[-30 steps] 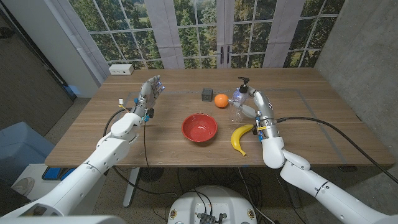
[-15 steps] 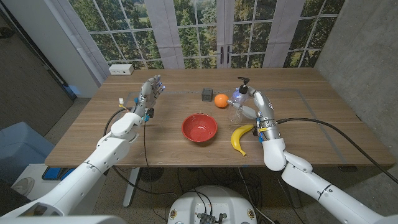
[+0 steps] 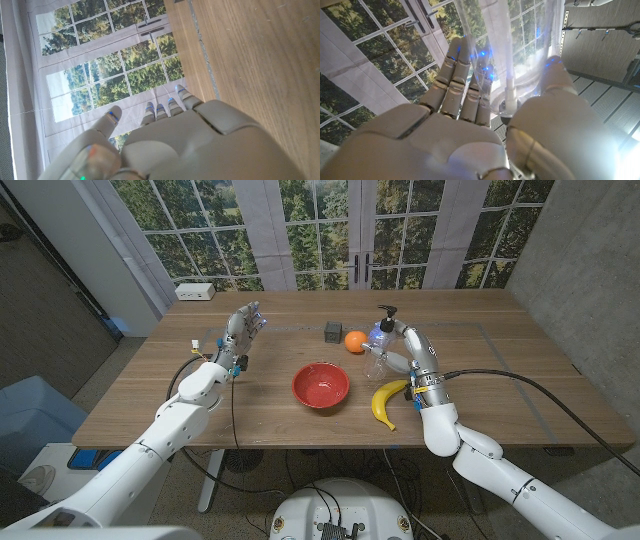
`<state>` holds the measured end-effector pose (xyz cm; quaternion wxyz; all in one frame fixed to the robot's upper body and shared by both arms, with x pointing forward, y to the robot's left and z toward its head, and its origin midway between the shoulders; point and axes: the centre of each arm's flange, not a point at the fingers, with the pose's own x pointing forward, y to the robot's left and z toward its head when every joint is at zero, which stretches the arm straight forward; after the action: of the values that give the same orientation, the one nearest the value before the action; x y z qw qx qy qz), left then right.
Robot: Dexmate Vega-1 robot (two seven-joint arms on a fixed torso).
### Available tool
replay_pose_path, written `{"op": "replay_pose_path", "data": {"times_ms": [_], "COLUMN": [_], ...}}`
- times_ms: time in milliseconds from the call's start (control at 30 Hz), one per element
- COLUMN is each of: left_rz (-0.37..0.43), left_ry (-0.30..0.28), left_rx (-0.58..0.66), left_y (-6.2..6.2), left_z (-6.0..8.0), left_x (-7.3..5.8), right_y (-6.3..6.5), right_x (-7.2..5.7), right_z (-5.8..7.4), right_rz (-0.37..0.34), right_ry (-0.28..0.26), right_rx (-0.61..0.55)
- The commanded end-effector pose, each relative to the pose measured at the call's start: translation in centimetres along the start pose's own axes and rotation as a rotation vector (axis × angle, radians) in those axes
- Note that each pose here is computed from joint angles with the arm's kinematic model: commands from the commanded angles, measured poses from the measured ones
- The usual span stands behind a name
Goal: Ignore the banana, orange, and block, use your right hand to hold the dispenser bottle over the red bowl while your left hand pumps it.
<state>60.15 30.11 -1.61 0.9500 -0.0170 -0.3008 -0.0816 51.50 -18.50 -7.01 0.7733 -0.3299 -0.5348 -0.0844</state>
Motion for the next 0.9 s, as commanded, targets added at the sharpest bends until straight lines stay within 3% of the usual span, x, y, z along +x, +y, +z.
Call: {"op": "replay_pose_path", "data": {"times_ms": [33, 900], "left_rz": [-0.005, -0.002], "left_ry": [-0.006, -0.011], "left_rx": [0.0, -0.014], "left_y": [0.1, 0.5], "left_z": [0.0, -0.2], "left_x": [-0.3, -1.1], "right_y": [0.5, 1.5], "right_x": [0.2, 0.5], "right_z": [0.9, 2.6], "right_rz": [0.026, 0.037], "right_ry": [-0.026, -0.09], "right_rx": [0.032, 0.043]}}
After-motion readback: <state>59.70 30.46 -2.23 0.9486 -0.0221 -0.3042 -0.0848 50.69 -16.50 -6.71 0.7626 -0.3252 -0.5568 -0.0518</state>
